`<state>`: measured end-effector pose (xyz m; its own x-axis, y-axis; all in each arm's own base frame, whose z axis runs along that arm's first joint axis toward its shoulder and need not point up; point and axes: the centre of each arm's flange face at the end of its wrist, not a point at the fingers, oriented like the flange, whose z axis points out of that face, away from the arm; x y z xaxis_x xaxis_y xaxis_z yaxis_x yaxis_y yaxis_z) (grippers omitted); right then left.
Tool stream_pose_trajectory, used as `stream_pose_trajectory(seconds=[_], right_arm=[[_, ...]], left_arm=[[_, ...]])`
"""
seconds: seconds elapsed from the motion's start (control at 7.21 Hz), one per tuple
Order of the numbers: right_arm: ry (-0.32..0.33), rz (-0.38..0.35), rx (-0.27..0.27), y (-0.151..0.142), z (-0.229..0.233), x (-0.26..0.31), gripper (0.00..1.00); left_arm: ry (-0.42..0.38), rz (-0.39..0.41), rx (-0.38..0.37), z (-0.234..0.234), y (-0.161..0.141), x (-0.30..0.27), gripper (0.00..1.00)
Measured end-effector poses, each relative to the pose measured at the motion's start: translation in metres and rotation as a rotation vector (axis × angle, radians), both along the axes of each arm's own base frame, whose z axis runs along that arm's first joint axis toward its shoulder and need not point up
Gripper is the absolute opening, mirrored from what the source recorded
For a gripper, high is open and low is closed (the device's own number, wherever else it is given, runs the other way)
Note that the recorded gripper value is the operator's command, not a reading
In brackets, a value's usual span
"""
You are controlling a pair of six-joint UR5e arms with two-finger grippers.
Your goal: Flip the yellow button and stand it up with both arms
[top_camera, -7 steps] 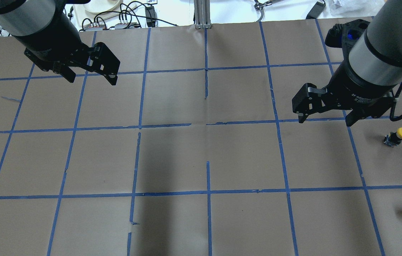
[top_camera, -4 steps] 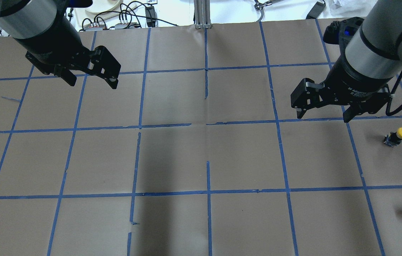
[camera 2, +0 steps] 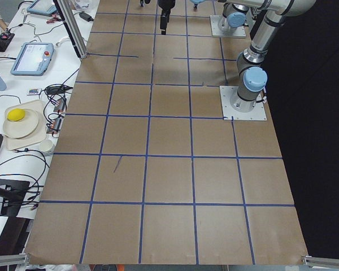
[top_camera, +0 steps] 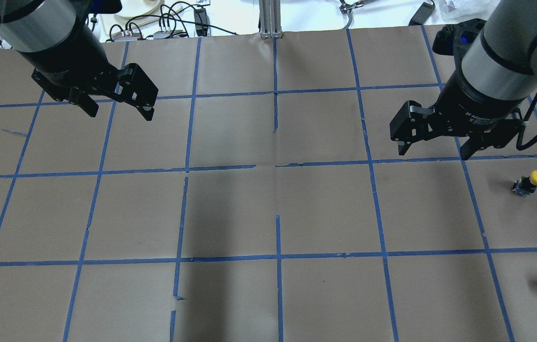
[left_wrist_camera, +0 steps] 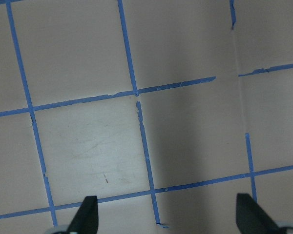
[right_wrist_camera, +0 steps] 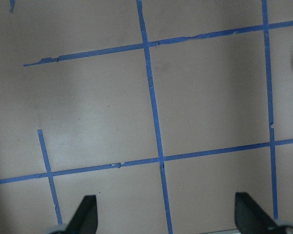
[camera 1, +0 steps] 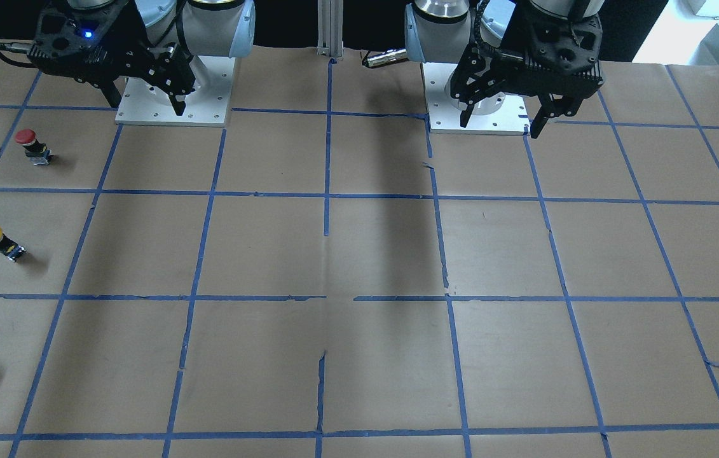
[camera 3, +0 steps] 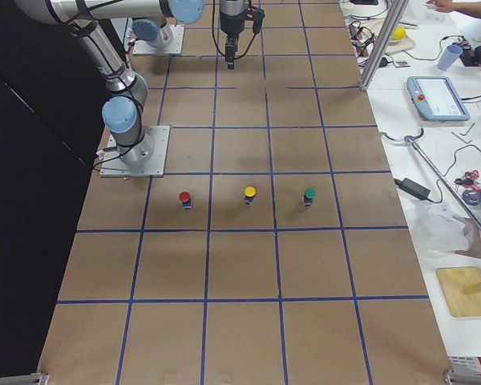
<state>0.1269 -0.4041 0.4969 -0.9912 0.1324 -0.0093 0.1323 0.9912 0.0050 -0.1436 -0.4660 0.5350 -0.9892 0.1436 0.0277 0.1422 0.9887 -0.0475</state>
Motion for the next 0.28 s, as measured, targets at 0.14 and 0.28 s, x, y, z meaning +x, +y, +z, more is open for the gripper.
stream_pose_trajectory(seconds=[0.14,0.28], right_arm=[[-0.004,0.0,0.001,0.0008,-0.0004,0.0004,1.0],[-0.006,0.0,0.001,0.0012,-0.0007,0.0006,1.0]], left_arm=[[0.0,0.0,-0.001,-0.0003,-0.0021,0.0009,1.0],[0.003,-0.001,-0.003,0.0002,-0.003,0.0009,1.0]])
